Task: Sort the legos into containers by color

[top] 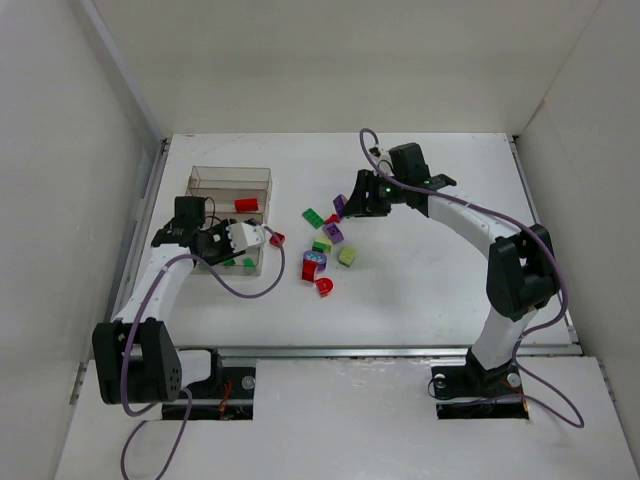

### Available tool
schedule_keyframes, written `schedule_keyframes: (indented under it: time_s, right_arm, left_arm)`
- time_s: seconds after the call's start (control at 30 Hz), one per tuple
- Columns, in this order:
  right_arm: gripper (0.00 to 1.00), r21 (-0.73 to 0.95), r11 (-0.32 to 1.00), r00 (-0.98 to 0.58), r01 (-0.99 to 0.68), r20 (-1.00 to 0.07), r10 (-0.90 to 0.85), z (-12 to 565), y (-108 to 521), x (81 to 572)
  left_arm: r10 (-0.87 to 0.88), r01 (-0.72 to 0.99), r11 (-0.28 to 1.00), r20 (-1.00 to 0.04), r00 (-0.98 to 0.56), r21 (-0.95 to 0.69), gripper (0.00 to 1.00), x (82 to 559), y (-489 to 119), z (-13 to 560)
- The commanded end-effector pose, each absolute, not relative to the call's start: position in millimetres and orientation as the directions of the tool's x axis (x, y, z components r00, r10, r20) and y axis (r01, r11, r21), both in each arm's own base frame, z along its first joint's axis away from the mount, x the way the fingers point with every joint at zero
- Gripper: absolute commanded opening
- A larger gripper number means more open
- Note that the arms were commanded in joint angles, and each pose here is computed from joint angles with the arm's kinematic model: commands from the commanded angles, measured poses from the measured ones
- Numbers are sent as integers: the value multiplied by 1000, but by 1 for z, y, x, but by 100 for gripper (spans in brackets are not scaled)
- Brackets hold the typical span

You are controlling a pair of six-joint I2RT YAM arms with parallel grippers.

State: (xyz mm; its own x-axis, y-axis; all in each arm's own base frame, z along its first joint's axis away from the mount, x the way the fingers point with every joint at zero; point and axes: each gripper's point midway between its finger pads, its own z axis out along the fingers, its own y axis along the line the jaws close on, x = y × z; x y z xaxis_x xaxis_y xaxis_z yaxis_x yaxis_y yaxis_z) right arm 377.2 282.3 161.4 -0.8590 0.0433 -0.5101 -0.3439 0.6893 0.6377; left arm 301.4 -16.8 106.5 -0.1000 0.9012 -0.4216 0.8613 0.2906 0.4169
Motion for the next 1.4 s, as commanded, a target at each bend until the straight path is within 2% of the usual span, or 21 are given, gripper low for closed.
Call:
schedule_keyframes:
  time_s: [0.0,0.03,0.07,0.2,0.3,0.47,0.6,0.63,0.67,0.73,0.77,0.83,0.87,0.93,1.0,1.13,1.2,1.37]
  right_arm:
    - [0,634,665,-830,-395,-557,38,184,286,383]
    - [0,634,665,-830,-396,-557,38,184,286,383]
    - [0,634,665,-830,-396,-557,38,184,286,383]
    - [0,629,668,-831,-398,-556,28,182,285,381]
    - [0,628,666,-826,-404,-563,30,186,286,383]
    - [0,631,653,-817,-419,-575,31,194,288,385]
    - [0,624,651,-808,-432,-589,28,201,288,384]
    - [0,614,647,-793,-452,-608,23,208,287,383]
    - [0,596,652,-777,-469,-629,16,212,288,382]
    - [0,521,694,-720,-497,-694,4,224,283,379]
    - [0,488,711,-689,-506,-725,7,230,282,379]
    - [0,389,789,-626,-475,-780,8,229,272,379]
    - [0,355,801,-552,-482,-833,38,253,267,379]
    - [0,308,850,-482,-428,-873,74,263,254,382]
    - [0,297,863,-416,-408,-902,114,282,243,382]
    - [0,206,893,-354,-400,-934,56,289,240,380]
    - [0,195,891,-358,-410,-933,40,285,244,379]
    - [0,183,889,-363,-420,-932,21,280,250,381]
  left_arm:
    - [896,868,273,-438,-72,415,23,309,-21,107]
    - [900,866,274,-429,-78,418,27,311,-19,107]
    - [903,864,275,-422,-81,422,39,315,-17,109]
    - [906,872,276,-413,-95,404,71,319,-15,113]
    - [898,857,287,-431,-86,428,79,328,-18,126]
    - [805,833,361,-591,-52,419,80,341,-46,168]
    - [694,846,339,-717,72,413,87,347,-99,222]
    - [611,870,363,-790,48,333,90,343,-119,232]
    - [549,870,385,-834,52,307,90,349,-133,248]
    - [410,900,407,-912,-27,157,91,352,-165,266]
    - [286,905,423,-941,-179,-43,91,344,-183,274]
    - [166,887,414,-941,-295,-205,91,358,-207,285]
    - [113,865,410,-925,-362,-288,89,361,-213,290]
    - [32,816,349,-864,-502,-461,89,361,-234,297]
    - [13,799,354,-851,-524,-486,89,364,-249,308]
    - [-67,776,315,-828,-556,-546,90,373,-268,325]
    - [-101,741,278,-785,-611,-612,90,372,-282,329]
    - [-120,776,210,-803,-584,-595,90,368,-305,348]
